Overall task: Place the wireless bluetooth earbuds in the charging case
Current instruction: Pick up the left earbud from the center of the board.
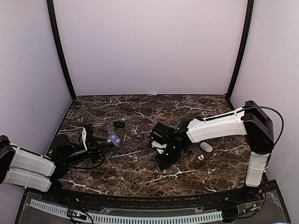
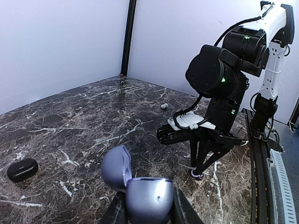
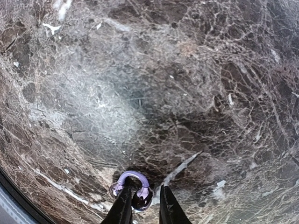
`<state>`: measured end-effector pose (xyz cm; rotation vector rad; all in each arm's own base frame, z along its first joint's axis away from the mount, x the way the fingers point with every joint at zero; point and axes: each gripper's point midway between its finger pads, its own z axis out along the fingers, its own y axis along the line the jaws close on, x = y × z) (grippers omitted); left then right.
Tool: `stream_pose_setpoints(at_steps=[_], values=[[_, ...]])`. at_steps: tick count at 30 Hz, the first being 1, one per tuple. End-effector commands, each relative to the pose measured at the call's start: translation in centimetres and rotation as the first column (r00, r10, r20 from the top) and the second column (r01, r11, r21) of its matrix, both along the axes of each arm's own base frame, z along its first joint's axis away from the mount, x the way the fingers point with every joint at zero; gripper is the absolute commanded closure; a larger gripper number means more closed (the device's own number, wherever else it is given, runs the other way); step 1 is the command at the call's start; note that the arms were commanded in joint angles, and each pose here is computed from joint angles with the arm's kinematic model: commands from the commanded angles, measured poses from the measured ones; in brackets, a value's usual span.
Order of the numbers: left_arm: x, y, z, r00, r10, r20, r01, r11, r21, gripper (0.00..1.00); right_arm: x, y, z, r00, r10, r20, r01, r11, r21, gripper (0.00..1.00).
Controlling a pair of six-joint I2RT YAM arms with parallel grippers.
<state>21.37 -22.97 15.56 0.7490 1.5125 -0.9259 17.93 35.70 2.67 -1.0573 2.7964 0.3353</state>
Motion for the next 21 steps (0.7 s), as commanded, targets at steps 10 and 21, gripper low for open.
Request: stream_pose_setpoints(at_steps=[10, 21], values=[[0.2, -0.3, 1.7, 0.999, -0.013, 0.049, 0.015, 0.999, -0.032, 0.81, 0.0, 0.2, 0.8, 0.999, -0.016, 0.042, 0.015, 1.0, 0.007, 0.86], [0.1, -0.4, 1.7, 0.998, -0.024, 0.059, 0.025, 0.999, -0.031, 0.81, 1.9, 2.5, 4.7, 0.98, -0.044, 0.192, 0.011, 0.985, 0.17, 0.89]])
